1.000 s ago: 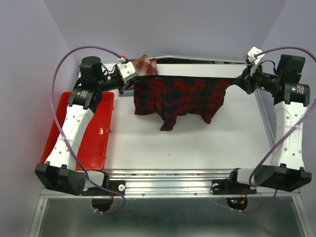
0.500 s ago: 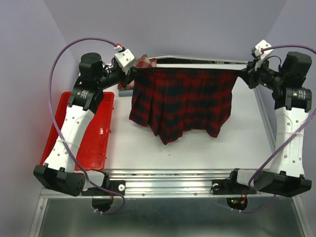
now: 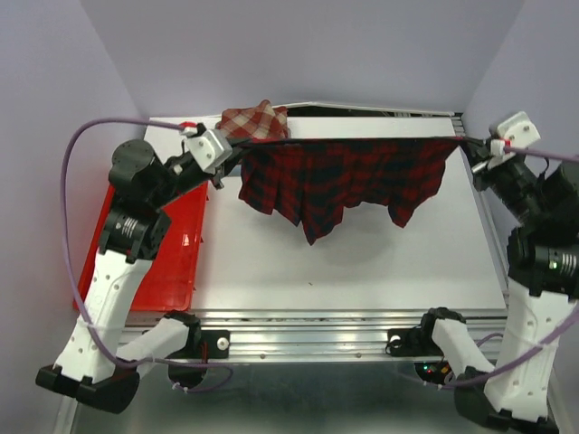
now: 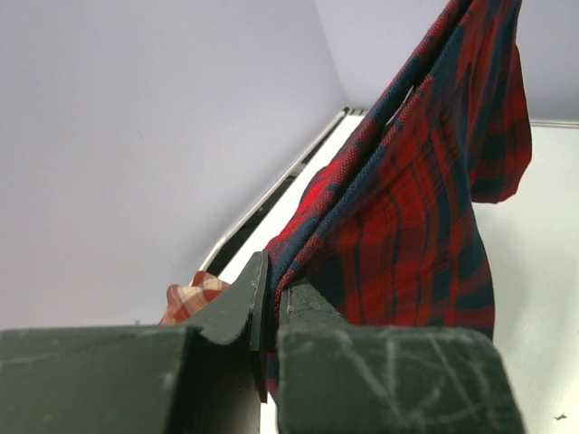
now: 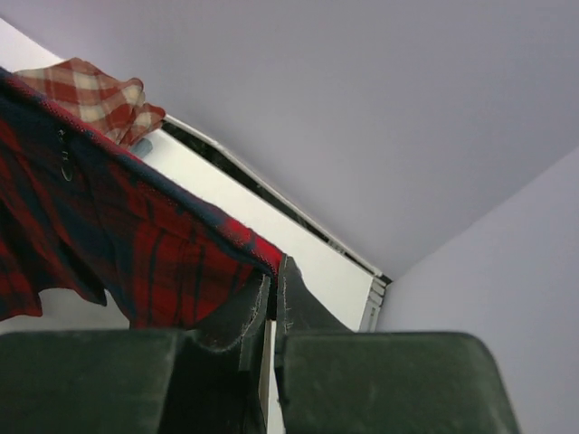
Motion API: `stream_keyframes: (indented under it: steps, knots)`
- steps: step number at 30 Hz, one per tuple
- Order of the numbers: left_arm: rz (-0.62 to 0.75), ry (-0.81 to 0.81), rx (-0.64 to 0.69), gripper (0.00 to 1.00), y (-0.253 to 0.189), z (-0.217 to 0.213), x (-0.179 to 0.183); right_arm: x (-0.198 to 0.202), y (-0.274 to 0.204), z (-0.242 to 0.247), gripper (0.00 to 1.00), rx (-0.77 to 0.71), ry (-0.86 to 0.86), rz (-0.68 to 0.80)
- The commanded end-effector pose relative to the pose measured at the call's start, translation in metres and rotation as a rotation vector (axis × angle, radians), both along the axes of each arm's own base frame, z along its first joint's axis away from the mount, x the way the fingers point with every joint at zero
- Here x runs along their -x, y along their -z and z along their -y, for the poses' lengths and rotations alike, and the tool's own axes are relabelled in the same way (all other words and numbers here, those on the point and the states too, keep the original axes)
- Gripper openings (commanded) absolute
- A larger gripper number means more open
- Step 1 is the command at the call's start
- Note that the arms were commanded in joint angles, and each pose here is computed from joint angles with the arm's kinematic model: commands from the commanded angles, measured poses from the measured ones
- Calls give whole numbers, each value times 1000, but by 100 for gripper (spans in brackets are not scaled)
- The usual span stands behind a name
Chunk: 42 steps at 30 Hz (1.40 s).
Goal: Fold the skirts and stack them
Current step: Flatten the skirt out
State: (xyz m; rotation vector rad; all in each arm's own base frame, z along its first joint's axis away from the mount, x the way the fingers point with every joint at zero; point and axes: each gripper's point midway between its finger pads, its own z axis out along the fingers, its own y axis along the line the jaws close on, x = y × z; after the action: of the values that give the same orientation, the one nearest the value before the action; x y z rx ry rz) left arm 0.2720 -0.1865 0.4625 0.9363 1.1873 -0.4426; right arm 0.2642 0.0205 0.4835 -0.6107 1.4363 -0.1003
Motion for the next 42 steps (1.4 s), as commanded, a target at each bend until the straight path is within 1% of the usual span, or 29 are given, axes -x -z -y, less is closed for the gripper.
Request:
stream_keyframes:
  steps: [1,6,7,11,12,14,15,17,18,20,21,22,23,24,25,26,28,29,30,31,32,33,34,36,37,39,40,41,42]
  knots:
    - [230,-266,68,0,-50,-60,22,43,-34,90,1,108,523,183]
    - [265,-195,100,0,-44,-62,74,95,-38,78,1,180,541,245]
    - [279,-189,110,0,-43,-65,90,113,-44,73,1,209,545,281]
    - [262,-157,106,0,-29,-68,120,140,-32,60,1,283,515,269]
    - [260,-147,95,0,-25,-68,127,149,-19,56,1,322,505,239]
    - [197,-115,50,0,-3,-63,128,153,-2,52,1,359,474,193]
    - [154,-106,32,0,13,-60,122,151,24,53,1,394,464,125]
    - [92,-91,-12,0,38,-55,111,142,54,60,1,417,462,38]
    - [22,-84,-39,0,63,-50,96,127,89,67,1,429,447,-73]
    - [-42,-55,-90,0,93,-43,79,110,125,78,1,450,445,-199]
    - [-86,-50,-110,0,109,-40,70,98,160,84,1,446,426,-310]
    - [-170,-46,-135,0,140,-33,48,82,184,90,1,437,411,-408]
    - [-218,-64,-150,0,156,-32,35,73,205,98,1,443,413,-485]
    - [-301,-52,-186,0,184,-19,15,62,229,101,1,413,404,-557]
    - [-362,-60,-212,0,201,-12,6,51,242,106,1,407,403,-596]
    - [-373,-91,-232,0,209,-7,-8,34,269,111,1,390,378,-701]
    - [-421,-65,-269,0,231,22,-34,7,281,115,1,355,361,-732]
    - [-432,-87,-273,0,235,27,-45,-3,286,116,1,342,347,-757]
    - [-444,-97,-272,0,239,34,-56,-23,307,115,1,287,316,-824]
    - [-472,-122,-266,0,247,45,-79,-38,302,119,1,284,314,-821]
    - [-486,-139,-269,0,251,49,-92,-48,308,121,1,273,308,-845]
    - [-501,-162,-270,0,255,53,-105,-63,330,127,1,261,304,-908]
    - [-528,-201,-275,0,264,60,-130,-76,328,134,1,270,321,-907]
    - [-551,-234,-294,0,275,66,-154,-95,341,141,1,255,338,-929]
    - [-557,-248,-299,0,281,74,-175,-108,358,145,1,243,338,-954]
    - [-570,-281,-315,0,289,77,-194,-134,354,152,1,208,364,-923]
    - [-574,-295,-315,0,291,83,-211,-141,373,153,1,193,359,-970]
    - [-573,-306,-319,0,293,86,-219,-148,377,155,1,181,363,-979]
    - [-566,-316,-320,3,293,89,-229,-155,382,157,1,168,374,-988]
